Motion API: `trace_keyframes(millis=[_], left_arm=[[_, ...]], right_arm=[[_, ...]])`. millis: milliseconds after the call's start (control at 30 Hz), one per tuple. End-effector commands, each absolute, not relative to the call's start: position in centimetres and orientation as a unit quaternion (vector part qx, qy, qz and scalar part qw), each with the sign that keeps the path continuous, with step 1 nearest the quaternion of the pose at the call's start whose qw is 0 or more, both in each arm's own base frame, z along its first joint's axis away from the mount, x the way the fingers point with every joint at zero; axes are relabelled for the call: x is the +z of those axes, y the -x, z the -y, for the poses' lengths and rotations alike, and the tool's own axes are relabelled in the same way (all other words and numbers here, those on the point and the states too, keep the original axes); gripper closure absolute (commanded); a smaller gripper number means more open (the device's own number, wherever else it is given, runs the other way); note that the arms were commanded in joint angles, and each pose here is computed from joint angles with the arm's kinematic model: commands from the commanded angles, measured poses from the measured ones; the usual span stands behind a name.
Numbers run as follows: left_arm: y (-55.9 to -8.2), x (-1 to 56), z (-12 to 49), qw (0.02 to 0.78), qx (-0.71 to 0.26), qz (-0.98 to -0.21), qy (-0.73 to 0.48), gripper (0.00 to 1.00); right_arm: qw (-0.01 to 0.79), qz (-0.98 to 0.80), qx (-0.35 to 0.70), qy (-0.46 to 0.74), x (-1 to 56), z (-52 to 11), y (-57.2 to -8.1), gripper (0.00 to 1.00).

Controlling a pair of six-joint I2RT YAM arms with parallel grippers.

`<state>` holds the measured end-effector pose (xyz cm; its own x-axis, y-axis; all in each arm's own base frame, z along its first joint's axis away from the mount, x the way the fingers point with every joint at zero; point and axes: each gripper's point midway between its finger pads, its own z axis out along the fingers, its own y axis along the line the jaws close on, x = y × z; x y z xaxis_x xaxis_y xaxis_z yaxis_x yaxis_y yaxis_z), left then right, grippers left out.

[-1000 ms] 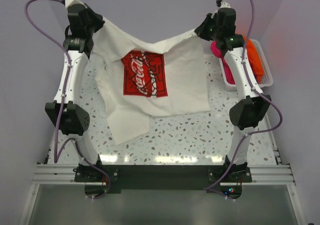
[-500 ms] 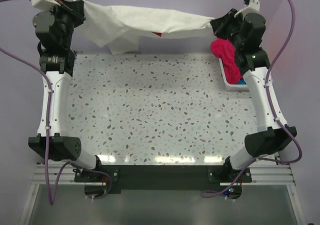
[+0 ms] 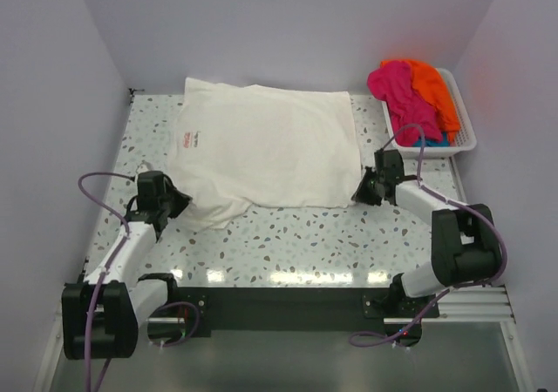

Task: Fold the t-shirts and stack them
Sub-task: Flatten the tshirt out

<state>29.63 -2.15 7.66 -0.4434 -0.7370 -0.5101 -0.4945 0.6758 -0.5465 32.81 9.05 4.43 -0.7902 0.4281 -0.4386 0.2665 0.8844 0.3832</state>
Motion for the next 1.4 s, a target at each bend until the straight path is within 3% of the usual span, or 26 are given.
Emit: trace_keyframes(millis=[0, 200, 333, 633, 767, 833, 867, 967, 1267, 1367], left_arm=[[-29.3, 8.6, 2.0, 0.402, -0.17, -0.815, 0.38, 1.0], [-27.0, 7.6, 1.0, 0.393, -0.139, -0.818, 0.397, 0.98], [-27.1, 8.4, 0.2, 0.398, -0.115, -0.82, 0.396, 0.88], [-25.5, 7.0, 0.8, 0.362, -0.115, -0.835, 0.398, 0.85], [-25.0, 7.1, 0.3, 0.366, -0.1, -0.838, 0.392, 0.64], [-24.8, 7.2, 0.1, 0.365, -0.092, -0.84, 0.391, 0.48], [-24.3, 7.1, 0.0, 0.36, -0.087, -0.841, 0.395, 0.35], [-23.1, 7.4, -1.1, 0.363, -0.053, -0.826, 0.429, 0.25], [-20.6, 8.2, -3.7, 0.347, 0.02, -0.785, 0.513, 0.17], [-20.3, 8.2, -3.5, 0.344, 0.017, -0.782, 0.519, 0.25]], right_arm=[[0.263, -0.931, 0.169, -0.188, 2.9, -9.3, -31.2, 1.0], [0.245, -0.935, 0.153, -0.205, 0.9, -8.5, -28.3, 1.0], [0.258, -0.932, 0.144, -0.208, 2.0, -8.1, -28.5, 1.0], [0.289, -0.926, 0.145, -0.197, 5.5, -7.5, -27.3, 0.96], [0.298, -0.924, 0.136, -0.199, 5.7, -7.1, -26.7, 0.94], [0.299, -0.924, 0.136, -0.197, 5.8, -7.1, -26.8, 0.92], [0.299, -0.924, 0.139, -0.193, 6.0, -7.2, -27.0, 0.92], [0.303, -0.924, 0.138, -0.189, 6.3, -7.3, -27.5, 0.9], [0.3, -0.925, 0.154, -0.173, 6.4, -8.2, -29.4, 0.9], [0.296, -0.923, 0.17, -0.175, 6.2, -8.8, -29.7, 0.91]])
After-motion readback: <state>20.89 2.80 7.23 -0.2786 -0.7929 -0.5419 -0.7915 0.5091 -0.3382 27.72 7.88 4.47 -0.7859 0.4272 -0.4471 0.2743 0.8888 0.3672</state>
